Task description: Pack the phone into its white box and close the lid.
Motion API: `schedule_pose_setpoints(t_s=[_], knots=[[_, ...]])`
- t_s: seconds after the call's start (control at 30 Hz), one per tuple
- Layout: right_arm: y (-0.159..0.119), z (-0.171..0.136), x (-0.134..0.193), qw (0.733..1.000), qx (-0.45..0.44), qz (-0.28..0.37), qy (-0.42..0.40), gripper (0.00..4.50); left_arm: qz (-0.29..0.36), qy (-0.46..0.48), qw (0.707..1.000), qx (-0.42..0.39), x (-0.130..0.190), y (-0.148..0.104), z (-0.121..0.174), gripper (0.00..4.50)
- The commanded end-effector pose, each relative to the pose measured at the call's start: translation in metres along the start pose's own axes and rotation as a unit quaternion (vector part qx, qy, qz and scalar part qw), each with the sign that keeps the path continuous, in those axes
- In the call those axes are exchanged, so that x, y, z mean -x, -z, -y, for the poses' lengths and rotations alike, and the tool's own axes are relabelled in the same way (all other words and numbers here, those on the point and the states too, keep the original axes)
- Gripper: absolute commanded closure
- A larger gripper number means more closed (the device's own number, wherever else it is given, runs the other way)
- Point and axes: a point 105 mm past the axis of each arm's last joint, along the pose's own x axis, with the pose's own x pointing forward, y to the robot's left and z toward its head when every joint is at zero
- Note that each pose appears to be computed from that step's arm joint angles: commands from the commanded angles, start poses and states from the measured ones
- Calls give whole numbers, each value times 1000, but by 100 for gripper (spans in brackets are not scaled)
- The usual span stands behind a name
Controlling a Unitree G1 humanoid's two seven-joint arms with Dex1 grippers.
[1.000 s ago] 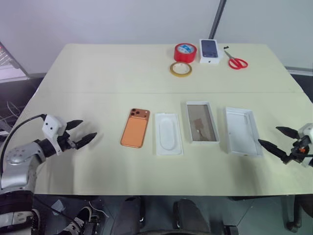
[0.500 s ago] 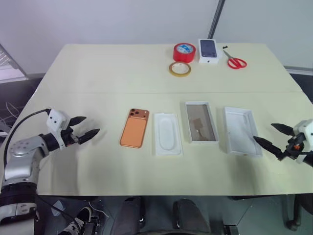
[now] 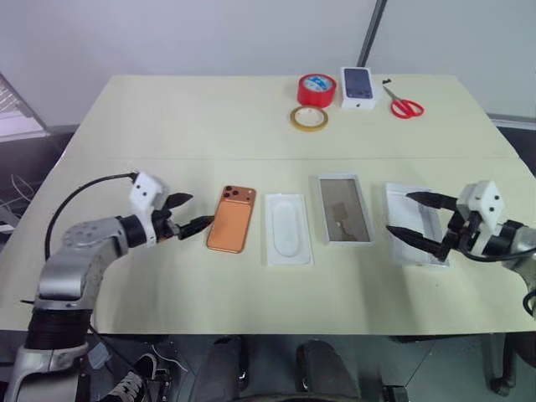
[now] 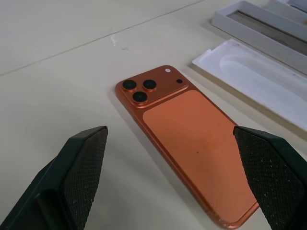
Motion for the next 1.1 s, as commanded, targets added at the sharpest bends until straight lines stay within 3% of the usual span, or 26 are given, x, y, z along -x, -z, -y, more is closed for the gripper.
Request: schedule_pose_setpoints(t_s=[0.03, 0.13, 0.33, 0.5, 0.7, 1.03, 1.1], knots=[[-25, -20, -18, 997, 40, 24, -61, 3, 6, 81, 989, 124, -25, -15, 33, 9], [-23, -40, -30, 992, 62, 13, -113, 3, -34, 150, 967, 204, -33, -14, 60, 9], [-24, -46, -42, 988, 71, 17, -136, 3, -107, 176, 946, 249, -45, 2, 80, 9], [-20, -41, -43, 989, 71, 15, -128, 3, -115, 194, 928, 296, -48, 0, 86, 9], [-17, -41, -46, 990, 75, 19, -117, 3, -168, 189, 915, 316, -61, 17, 98, 9], [-17, -37, -47, 992, 82, 26, -94, 3, -175, 196, 895, 361, -77, 29, 108, 9], [-17, -37, -47, 992, 82, 27, -91, 0, -191, 189, 897, 351, -79, 36, 110, 61]])
